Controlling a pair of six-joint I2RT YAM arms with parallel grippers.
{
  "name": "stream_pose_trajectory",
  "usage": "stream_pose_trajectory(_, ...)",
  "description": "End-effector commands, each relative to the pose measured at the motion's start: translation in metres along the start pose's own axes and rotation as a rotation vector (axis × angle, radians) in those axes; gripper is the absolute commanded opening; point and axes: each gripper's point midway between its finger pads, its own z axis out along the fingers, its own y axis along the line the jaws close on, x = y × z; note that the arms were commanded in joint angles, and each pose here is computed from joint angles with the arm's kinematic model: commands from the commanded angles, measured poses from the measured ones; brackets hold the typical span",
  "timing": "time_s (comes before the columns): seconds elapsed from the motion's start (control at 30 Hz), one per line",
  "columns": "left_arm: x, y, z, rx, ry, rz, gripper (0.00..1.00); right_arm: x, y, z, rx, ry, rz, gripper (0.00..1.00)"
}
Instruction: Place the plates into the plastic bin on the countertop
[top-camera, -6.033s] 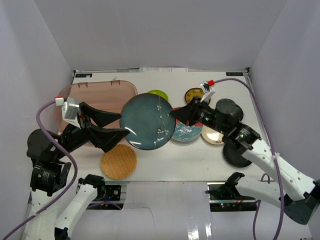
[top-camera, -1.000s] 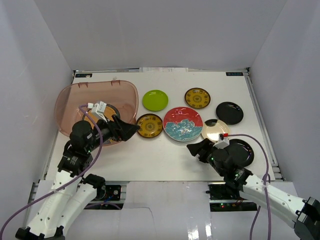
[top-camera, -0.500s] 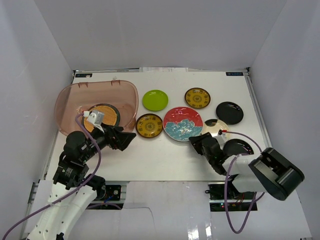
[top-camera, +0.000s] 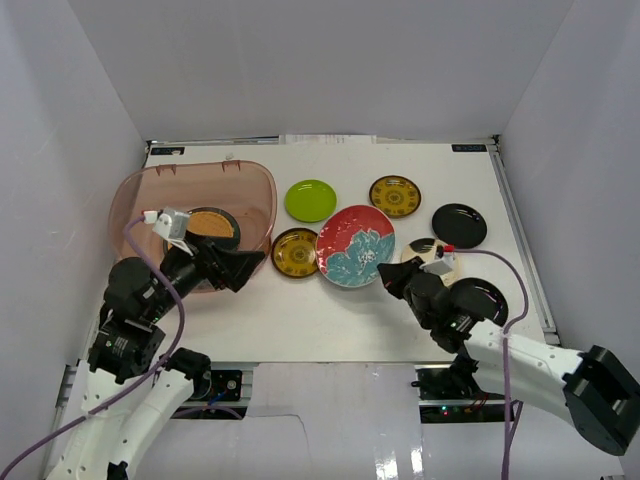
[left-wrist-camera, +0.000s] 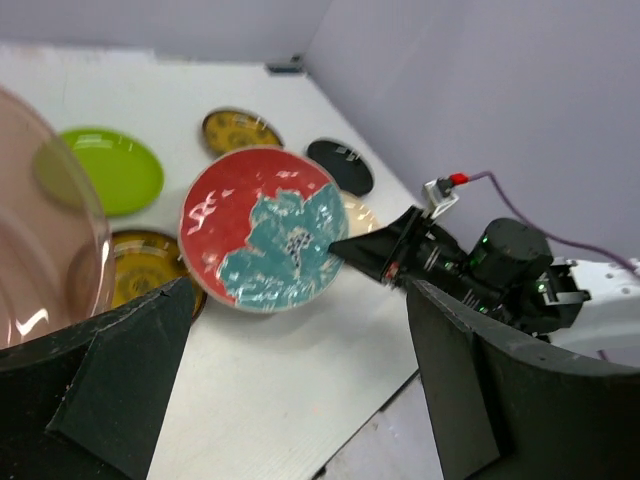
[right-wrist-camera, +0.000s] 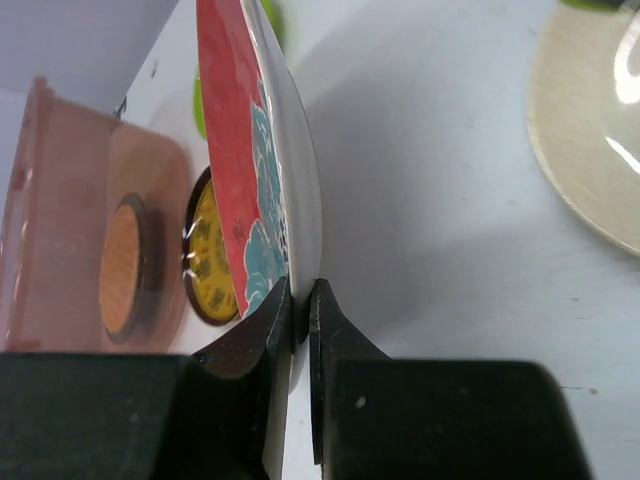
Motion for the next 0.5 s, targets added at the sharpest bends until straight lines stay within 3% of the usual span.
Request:
stream_pose_trajectory(0.0,-0.059,-0.049,-0.021,0.127,-0.142,0.046,0.98,-0.088,0.146,-0.038,-0.345,-0.249,0.01,0.08)
stream_pose_trajectory(0.2,-0.08,-0.065,-0.03,0.172,-0.202,0.05,0.98,-0.082,0.232,-0.049,-0.495,-0.191,-0.179,0.08)
stream_pose_trajectory(0.33,-0.099,-0.082,-0.044,0.205,-0.246,0.071,0.98,-0.089,0.315,-0.05,-0.648,-0.201,-0.19,0.08)
stream_pose_trajectory(0.47,-0.113,-0.093,-0.054,0.225,-0.277,0.083,0.98,-0.025,0.382,0.001,-0.737,-0.005,-0.28,0.08)
